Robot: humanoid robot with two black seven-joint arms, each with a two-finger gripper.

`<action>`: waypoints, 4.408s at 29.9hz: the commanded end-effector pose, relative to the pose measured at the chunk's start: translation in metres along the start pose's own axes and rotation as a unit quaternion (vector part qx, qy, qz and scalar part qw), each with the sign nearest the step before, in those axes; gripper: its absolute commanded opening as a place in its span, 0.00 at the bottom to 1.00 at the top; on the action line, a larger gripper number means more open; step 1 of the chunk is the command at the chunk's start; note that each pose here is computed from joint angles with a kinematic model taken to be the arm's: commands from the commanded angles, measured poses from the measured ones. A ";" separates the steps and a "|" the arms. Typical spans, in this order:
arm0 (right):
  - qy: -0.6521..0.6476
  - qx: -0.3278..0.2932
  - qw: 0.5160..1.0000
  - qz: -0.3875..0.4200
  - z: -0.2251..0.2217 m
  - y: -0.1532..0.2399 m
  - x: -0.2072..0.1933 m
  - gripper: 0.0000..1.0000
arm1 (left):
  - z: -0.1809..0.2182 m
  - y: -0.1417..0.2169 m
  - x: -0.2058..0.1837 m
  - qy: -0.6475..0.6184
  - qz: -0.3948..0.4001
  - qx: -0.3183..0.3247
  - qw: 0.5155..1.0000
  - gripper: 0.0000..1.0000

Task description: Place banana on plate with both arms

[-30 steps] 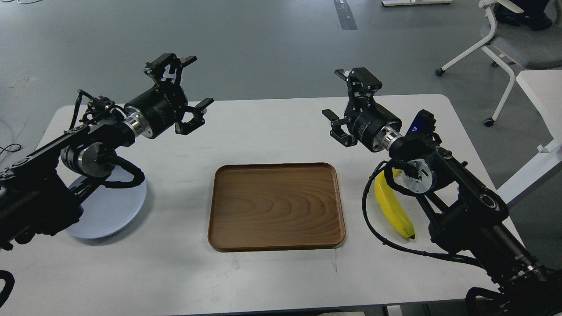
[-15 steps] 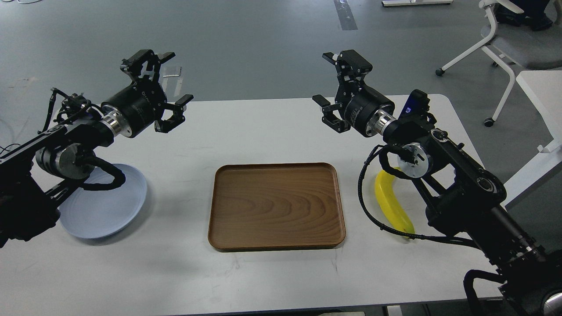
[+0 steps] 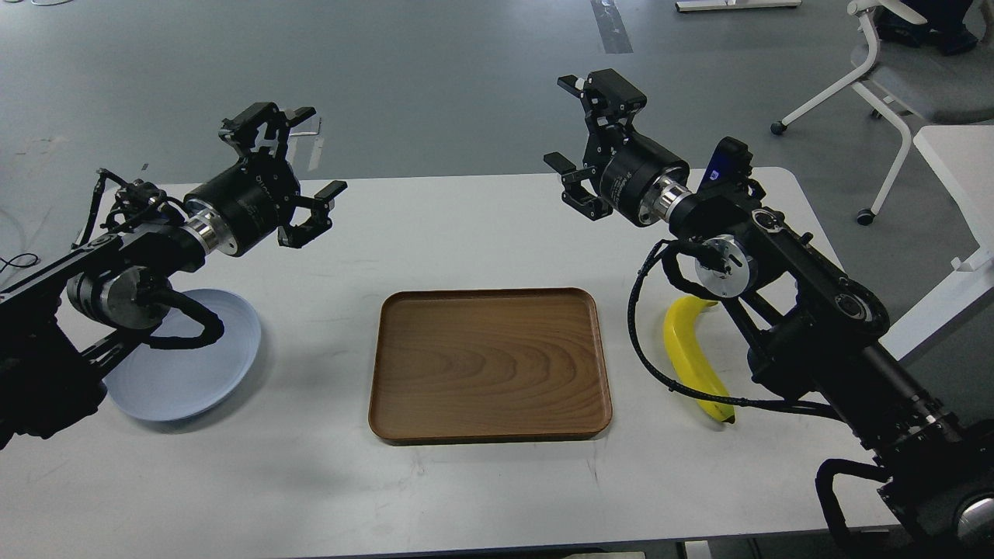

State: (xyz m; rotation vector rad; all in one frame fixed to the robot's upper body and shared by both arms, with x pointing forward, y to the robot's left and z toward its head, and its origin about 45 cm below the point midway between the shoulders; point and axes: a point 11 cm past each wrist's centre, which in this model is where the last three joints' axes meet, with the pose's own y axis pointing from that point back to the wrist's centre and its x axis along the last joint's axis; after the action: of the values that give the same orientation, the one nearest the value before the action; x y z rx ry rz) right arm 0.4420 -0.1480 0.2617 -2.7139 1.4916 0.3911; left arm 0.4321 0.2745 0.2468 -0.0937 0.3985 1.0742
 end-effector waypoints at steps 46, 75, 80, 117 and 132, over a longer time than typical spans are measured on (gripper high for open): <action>-0.010 -0.003 1.000 0.000 0.007 0.001 -0.002 1.00 | -0.007 -0.005 -0.004 -0.007 0.002 0.023 1.000 0.99; -0.013 -0.006 1.000 0.006 0.010 0.003 0.001 1.00 | 0.026 0.009 -0.015 -0.484 0.009 -0.039 0.874 0.99; -0.012 -0.005 1.000 0.006 0.010 0.004 0.002 1.00 | 0.036 0.032 0.013 -0.551 0.025 -0.016 0.834 0.99; -0.091 -0.030 0.991 0.093 0.040 0.033 0.058 1.00 | -0.003 0.149 0.089 -0.758 0.004 0.056 0.650 0.87; -0.096 -0.027 0.991 0.089 0.039 0.027 0.049 1.00 | -0.072 0.206 0.153 -0.755 0.034 0.183 0.629 0.88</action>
State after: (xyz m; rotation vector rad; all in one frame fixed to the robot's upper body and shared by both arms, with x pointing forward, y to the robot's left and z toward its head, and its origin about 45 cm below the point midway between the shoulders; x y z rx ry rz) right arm 0.4355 -0.1997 0.2137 -2.5009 1.6988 0.6910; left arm 0.2979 0.4778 0.1641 1.1371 -0.9708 0.7795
